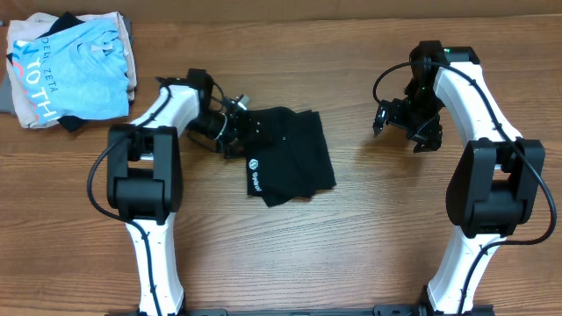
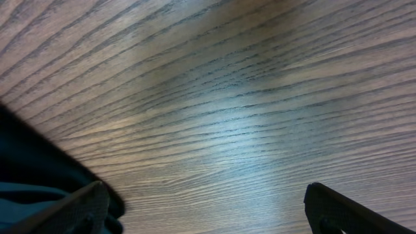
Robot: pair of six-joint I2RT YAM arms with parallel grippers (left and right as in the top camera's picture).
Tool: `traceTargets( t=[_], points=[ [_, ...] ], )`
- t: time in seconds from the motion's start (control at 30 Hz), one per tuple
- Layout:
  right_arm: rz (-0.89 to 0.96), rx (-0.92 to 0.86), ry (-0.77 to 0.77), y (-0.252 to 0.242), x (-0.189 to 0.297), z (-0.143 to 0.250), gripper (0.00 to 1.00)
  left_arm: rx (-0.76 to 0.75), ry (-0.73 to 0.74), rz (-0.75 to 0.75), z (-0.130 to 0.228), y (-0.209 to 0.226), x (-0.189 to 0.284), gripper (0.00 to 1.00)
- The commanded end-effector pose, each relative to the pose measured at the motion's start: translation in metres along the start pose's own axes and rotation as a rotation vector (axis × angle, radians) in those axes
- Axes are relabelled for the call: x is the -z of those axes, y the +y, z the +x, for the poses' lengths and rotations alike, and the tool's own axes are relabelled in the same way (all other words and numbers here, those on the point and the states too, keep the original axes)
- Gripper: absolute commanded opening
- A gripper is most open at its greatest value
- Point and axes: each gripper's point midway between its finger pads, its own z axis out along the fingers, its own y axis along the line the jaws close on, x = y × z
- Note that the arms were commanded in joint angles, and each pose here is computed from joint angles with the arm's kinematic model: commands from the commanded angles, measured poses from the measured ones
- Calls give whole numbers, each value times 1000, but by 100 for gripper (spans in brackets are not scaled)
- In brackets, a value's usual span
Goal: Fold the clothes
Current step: 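Carry the black bundle leftward to the clothes stack with the left gripper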
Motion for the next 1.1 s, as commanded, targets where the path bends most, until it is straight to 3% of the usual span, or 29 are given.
traceTargets(
  t=[0.0, 0.1, 0.2, 0.23, 0.27, 0.5, 0.87, 1.07],
  points=[
    [-25, 10, -40, 6, 16, -2, 100, 33, 39, -72, 8, 12, -24, 82],
    [-23, 9, -35, 5, 16, 0, 100, 22, 33, -84, 6, 9, -32, 63],
    [-20, 8, -28, 5, 16, 1, 100, 112, -2, -159, -1, 19, -34, 27],
    [-19, 8, -26, 4, 16, 2, 100, 149, -14, -188, -2, 23, -34, 9],
    [-18, 7, -23, 4, 16, 3, 100, 168, -25, -212, -4, 27, -33, 4],
    [-14, 6, -13, 3, 16, 5, 100, 179, -69, -259, -16, 32, -12, 4],
    [-14, 6, -13, 3, 16, 5, 100, 86, -293, -701, -64, 41, 137, 4],
    [-11, 5, -7, 3, 16, 7, 100, 98, -374, -858, -71, 61, 186, 4]
  ],
)
